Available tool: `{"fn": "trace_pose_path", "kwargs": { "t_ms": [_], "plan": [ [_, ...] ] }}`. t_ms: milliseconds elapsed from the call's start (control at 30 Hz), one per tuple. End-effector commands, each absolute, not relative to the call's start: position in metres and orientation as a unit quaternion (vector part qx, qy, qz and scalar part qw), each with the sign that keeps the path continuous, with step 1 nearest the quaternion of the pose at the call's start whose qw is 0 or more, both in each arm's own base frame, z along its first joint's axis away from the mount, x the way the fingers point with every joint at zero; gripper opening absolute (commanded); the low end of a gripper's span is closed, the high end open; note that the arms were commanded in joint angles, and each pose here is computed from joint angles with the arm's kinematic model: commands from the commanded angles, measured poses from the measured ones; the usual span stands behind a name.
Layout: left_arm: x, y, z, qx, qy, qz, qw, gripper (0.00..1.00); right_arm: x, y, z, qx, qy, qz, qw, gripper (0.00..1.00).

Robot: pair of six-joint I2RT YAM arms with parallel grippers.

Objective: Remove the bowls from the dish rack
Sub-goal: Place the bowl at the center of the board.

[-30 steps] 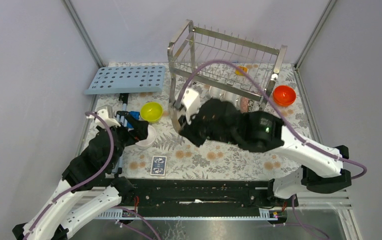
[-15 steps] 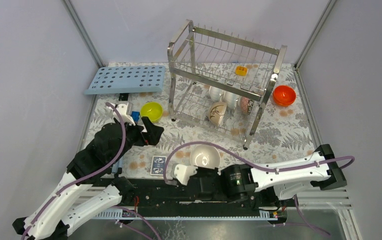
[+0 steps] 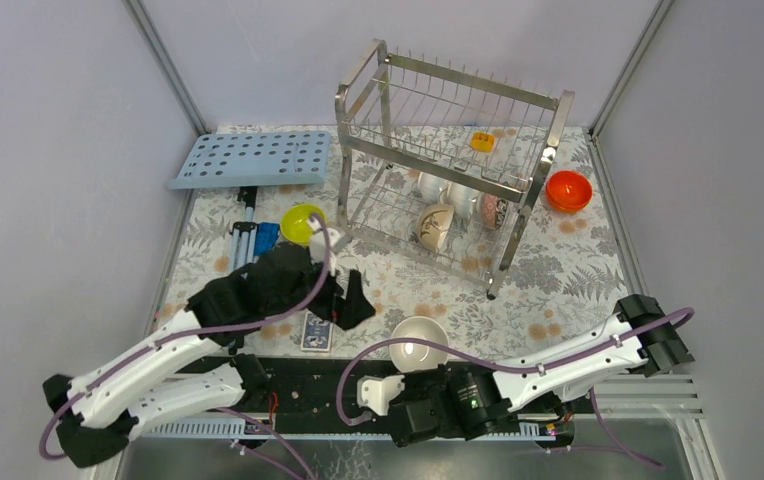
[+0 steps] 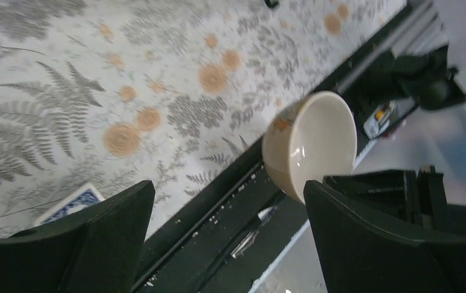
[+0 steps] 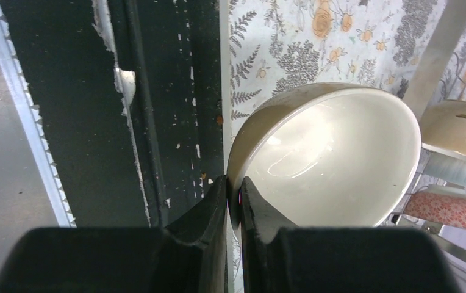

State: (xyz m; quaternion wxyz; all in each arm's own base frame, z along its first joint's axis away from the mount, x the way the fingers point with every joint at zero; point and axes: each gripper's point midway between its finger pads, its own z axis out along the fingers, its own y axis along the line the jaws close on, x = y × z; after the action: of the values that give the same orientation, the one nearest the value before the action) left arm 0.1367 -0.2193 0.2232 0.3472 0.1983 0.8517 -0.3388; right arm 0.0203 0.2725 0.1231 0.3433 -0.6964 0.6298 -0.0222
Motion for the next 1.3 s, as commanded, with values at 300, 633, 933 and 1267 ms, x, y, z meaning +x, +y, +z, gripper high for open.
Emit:
{"fn": "trace_pose_path", "kwargs": {
  "t_ms": [300,633,933,1267],
  "plan": [
    [0.102,-0.279,0.192,0.276,0.864,-0.302,0.294,0.88,0.007,0.292,0.121,-0.710,0.617,0.013,0.339,0.00],
    [0.104,-0.274,0.164,0.296,0.883,-0.244,0.269,0.63,0.003,0.303,0.118,-0.725,0.603,0.008,0.333,0.00],
    [0.091,-0.273,0.141,0.314,0.892,-0.229,0.229,0.56,0.004,0.308,0.121,-0.727,0.596,0.006,0.341,0.00],
    [0.087,-0.280,0.144,0.322,0.885,-0.242,0.233,0.72,0.003,0.310,0.117,-0.727,0.596,0.007,0.341,0.00]
  ]
}}
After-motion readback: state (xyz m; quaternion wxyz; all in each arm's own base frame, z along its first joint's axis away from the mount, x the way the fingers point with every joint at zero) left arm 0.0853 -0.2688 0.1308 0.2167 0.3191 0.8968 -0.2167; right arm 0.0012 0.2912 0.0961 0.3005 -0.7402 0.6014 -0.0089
